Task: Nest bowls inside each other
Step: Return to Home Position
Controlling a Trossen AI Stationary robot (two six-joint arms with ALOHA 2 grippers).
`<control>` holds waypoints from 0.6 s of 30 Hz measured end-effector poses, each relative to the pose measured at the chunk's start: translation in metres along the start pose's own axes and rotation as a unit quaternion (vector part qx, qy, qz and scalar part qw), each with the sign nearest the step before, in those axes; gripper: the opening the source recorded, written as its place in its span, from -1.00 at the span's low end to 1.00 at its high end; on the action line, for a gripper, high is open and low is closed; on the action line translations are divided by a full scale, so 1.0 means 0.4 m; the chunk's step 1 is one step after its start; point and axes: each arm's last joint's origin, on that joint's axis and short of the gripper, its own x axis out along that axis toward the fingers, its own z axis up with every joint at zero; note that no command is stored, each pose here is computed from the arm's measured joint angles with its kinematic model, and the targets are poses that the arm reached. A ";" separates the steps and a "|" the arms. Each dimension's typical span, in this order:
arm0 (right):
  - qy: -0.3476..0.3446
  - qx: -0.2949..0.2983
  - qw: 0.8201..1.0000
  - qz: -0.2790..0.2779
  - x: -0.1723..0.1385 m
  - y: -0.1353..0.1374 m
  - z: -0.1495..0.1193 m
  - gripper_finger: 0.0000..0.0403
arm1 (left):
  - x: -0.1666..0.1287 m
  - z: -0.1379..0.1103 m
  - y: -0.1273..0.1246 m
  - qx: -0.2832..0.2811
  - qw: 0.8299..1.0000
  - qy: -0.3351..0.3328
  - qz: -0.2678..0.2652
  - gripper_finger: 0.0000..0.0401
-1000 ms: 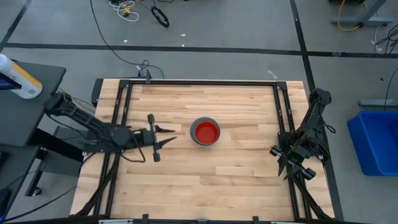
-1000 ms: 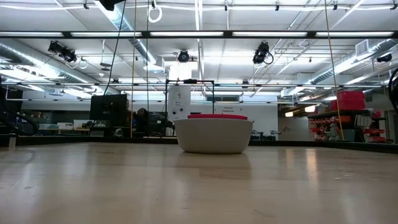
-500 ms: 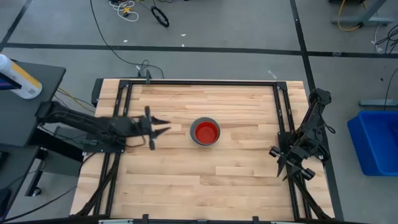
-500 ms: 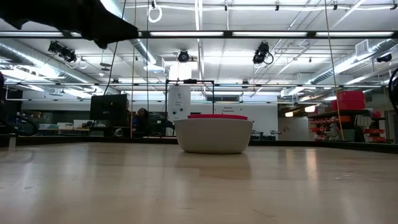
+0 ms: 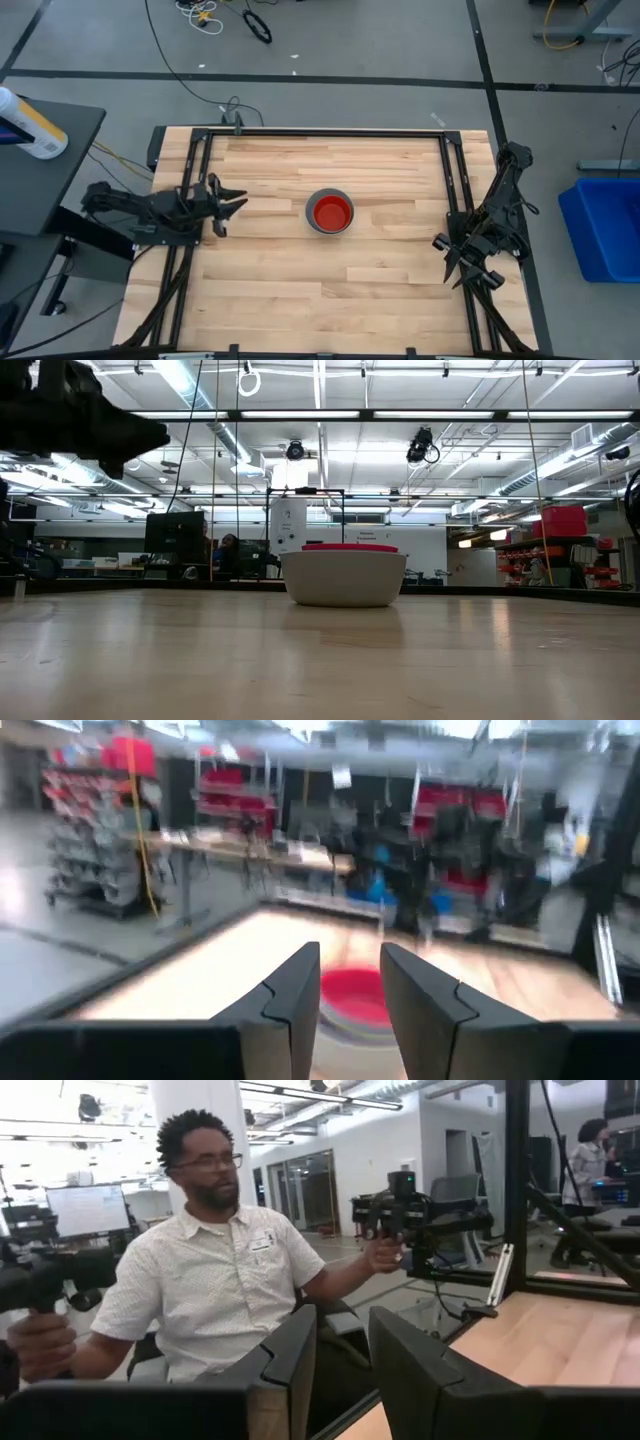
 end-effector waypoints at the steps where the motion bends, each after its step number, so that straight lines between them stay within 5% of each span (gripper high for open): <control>1: 0.001 0.001 1.000 -0.002 0.000 0.000 0.000 -0.47 | -0.001 -0.007 -0.002 0.003 1.000 0.013 -0.002 -0.42; 8: 0.027 -0.005 0.998 -0.048 0.000 -0.008 -0.014 -0.47 | -0.011 -0.017 -0.021 0.011 0.999 0.036 -0.013 -0.42; 14: 0.022 -0.088 0.989 -0.120 0.000 -0.025 -0.009 -0.47 | -0.023 -0.020 -0.029 0.020 0.999 0.038 0.024 -0.42; 18: 0.001 -0.141 0.984 -0.105 0.002 -0.041 0.005 -0.47 | -0.029 -0.021 -0.033 0.022 0.998 0.040 0.033 -0.42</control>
